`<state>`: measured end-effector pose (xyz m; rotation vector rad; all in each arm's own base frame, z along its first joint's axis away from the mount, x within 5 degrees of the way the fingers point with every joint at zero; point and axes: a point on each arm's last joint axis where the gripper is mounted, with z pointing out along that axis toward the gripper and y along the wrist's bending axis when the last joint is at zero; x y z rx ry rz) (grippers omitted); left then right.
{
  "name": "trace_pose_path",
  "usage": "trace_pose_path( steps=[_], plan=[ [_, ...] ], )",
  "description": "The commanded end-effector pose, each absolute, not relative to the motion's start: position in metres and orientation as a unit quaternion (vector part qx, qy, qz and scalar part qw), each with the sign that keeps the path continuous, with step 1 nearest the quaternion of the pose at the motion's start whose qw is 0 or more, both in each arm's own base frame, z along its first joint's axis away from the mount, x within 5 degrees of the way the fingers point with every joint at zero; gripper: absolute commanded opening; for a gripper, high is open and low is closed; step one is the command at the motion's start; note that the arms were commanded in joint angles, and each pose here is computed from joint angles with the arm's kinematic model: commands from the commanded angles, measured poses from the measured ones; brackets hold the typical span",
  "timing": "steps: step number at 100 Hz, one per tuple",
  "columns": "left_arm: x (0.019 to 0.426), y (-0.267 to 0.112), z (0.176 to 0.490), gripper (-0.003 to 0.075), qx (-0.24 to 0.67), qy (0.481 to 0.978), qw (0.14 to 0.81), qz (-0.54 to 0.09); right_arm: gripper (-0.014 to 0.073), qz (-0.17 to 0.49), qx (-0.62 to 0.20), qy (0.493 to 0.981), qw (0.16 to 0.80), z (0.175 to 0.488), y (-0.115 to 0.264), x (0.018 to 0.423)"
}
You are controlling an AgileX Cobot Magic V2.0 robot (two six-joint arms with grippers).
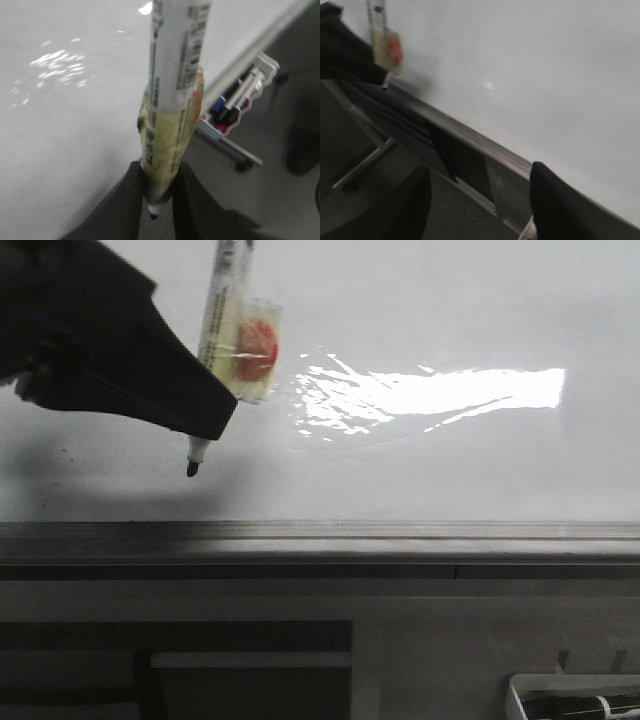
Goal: Write number 5 on whiteboard
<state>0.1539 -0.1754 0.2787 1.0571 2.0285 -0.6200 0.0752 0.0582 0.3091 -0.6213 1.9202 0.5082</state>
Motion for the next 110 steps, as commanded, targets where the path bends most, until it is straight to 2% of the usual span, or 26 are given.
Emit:
trace_pose_path(
  steps=[1, 13, 26, 61, 85, 110],
  plan=[
    [0.143, -0.179, 0.304, -0.002, 0.515, 0.722, 0.409, -0.216, 0.0388, 0.23, -0.307, 0.756, 0.53, 0.33, 0.07, 0.083],
    [0.13, -0.184, 0.31, -0.002, 0.614, 0.643, 0.422, -0.179, 0.0388, 0.258, -0.369, 0.73, 0.514, 0.338, 0.09, 0.092],
    [0.124, -0.189, 0.31, -0.002, 0.651, 0.607, 0.427, -0.163, 0.0388, 0.275, -0.418, 0.713, 0.491, 0.343, 0.111, 0.103],
    [0.124, -0.189, 0.31, -0.002, 0.654, 0.602, 0.43, -0.157, 0.0388, 0.288, -0.444, 0.718, 0.453, 0.343, 0.153, 0.133],
    [0.124, -0.189, 0.31, -0.002, 0.654, 0.602, 0.43, -0.157, 0.0388, 0.301, -0.462, 0.713, 0.432, 0.343, 0.174, 0.139],
    [0.124, -0.189, 0.31, -0.002, 0.654, 0.602, 0.43, -0.157, 0.0388, 0.299, -0.47, 0.726, 0.403, 0.326, 0.19, 0.148]
  ],
)
